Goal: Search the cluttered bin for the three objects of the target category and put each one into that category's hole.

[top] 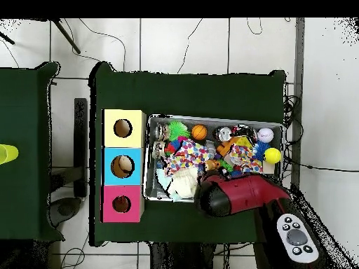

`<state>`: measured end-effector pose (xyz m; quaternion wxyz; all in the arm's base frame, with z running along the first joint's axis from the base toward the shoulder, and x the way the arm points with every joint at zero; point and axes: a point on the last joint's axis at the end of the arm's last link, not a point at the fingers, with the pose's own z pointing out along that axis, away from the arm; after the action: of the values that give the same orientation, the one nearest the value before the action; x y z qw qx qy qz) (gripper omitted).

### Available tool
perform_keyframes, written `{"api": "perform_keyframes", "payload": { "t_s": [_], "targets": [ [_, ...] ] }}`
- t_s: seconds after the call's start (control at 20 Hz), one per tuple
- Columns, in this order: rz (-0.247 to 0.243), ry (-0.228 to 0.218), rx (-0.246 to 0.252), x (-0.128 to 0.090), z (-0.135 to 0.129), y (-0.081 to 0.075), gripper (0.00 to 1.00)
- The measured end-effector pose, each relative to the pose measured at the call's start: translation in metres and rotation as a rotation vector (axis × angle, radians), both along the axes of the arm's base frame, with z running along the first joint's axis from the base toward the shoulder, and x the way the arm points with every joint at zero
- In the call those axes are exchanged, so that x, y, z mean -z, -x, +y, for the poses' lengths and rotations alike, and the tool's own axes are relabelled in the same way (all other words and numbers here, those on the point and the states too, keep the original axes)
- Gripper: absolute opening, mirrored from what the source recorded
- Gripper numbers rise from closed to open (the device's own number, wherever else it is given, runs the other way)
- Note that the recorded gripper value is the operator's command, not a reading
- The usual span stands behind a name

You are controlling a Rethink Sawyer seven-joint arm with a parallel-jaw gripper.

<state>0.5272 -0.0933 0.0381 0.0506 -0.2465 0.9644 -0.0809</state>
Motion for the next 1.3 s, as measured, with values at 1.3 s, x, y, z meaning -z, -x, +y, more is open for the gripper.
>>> {"api": "perform_keyframes", "payload": {
  "t_s": [1.3],
  "targets": [
    [0.071,-0.124,0.350,-0.191,0.058,-0.007,0.00]
  ]
}}
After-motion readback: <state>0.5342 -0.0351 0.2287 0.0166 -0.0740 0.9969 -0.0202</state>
